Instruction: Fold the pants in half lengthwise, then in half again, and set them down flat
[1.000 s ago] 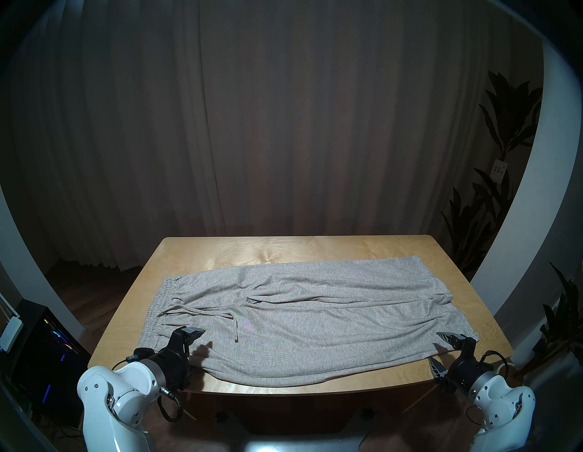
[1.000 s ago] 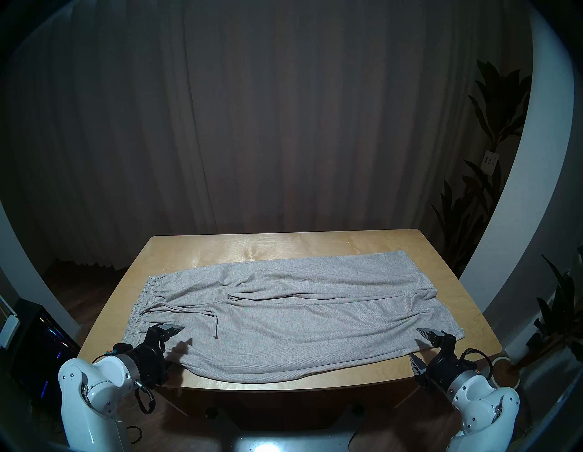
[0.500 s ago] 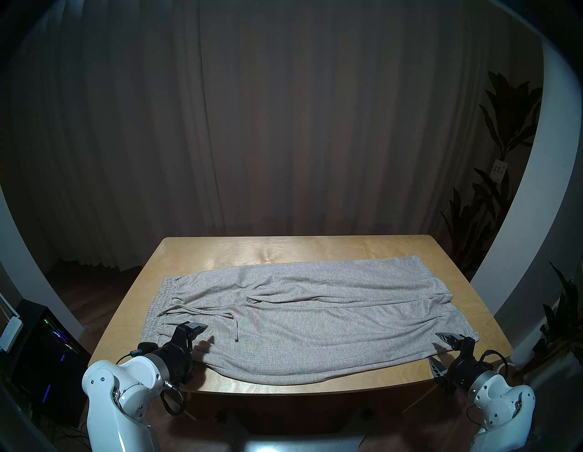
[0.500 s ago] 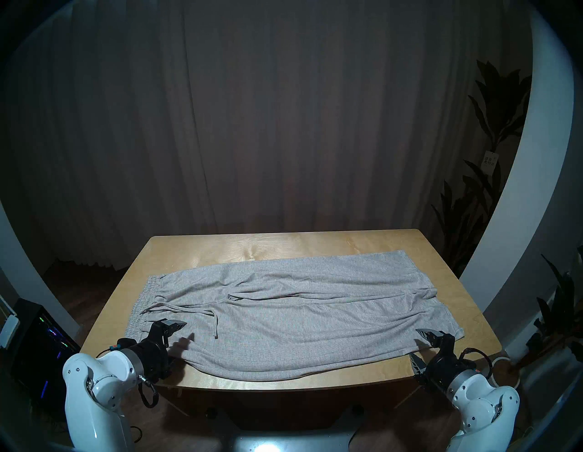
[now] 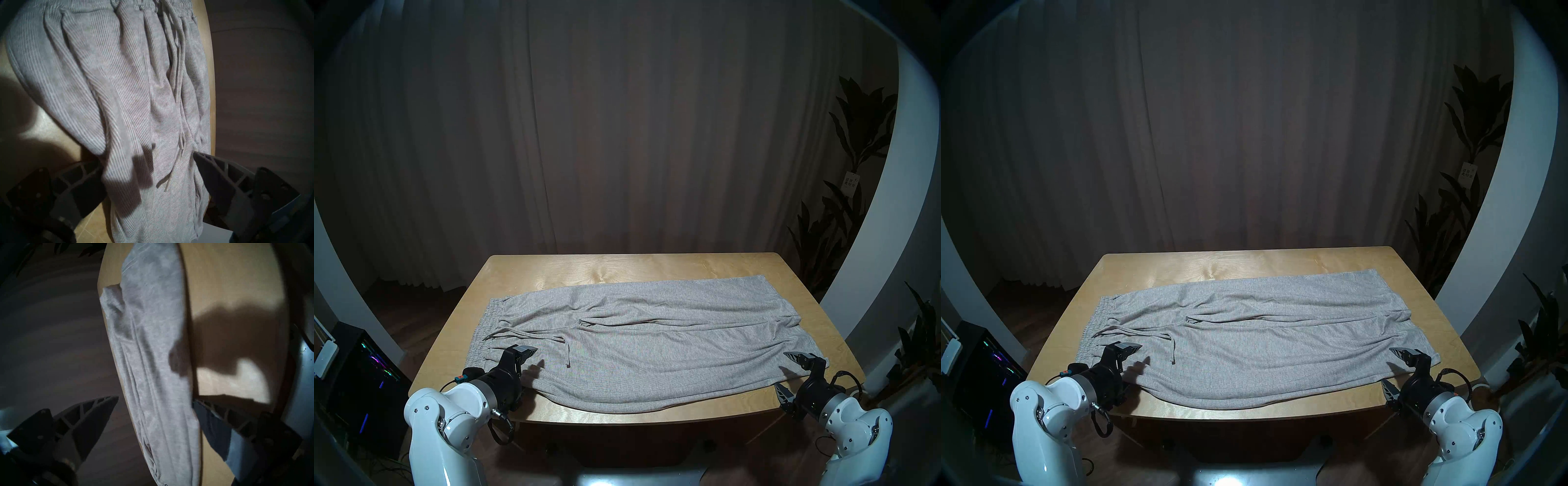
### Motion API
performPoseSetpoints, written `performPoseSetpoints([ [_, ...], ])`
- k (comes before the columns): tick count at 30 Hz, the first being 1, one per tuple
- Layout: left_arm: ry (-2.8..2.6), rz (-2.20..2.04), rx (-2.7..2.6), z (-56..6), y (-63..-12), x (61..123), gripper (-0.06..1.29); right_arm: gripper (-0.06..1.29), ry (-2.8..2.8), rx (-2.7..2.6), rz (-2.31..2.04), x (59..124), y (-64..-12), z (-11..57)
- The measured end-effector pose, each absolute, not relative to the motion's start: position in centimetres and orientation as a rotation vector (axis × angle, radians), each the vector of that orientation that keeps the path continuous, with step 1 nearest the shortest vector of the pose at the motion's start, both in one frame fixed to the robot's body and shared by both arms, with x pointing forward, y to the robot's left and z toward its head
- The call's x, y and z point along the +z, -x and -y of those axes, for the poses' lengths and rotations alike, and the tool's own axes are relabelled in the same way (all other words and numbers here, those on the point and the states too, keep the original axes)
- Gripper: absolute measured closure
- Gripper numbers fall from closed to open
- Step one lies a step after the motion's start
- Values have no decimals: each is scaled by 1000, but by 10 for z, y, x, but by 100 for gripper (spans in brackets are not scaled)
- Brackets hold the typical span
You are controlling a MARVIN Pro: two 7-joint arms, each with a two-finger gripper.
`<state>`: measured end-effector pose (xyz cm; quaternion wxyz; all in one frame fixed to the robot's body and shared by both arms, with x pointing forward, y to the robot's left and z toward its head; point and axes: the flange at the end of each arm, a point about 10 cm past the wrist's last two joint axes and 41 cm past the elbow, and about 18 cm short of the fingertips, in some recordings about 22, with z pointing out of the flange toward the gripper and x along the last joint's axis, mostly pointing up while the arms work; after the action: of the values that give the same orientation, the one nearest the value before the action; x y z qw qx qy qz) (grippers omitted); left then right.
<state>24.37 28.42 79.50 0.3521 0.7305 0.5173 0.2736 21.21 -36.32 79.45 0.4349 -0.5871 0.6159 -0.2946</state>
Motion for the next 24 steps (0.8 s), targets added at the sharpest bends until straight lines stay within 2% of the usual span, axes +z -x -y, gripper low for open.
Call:
performPoseSetpoints([
  [3, -1884, -1344, 707, -284, -244, 794, 6, 5, 1461, -729, -1513, 802, -223, 358],
  [14, -1877, -1357, 699, -288, -244, 789, 10, 5, 1493, -695, -1508, 804, -243, 345],
  [20, -1879, -1375, 684, -293, -242, 783, 41, 5, 1519, -689, -1550, 793, -245, 344],
  [24, -1878, -1375, 679, -294, -243, 781, 40, 6, 1516, -693, -1561, 789, -247, 343],
])
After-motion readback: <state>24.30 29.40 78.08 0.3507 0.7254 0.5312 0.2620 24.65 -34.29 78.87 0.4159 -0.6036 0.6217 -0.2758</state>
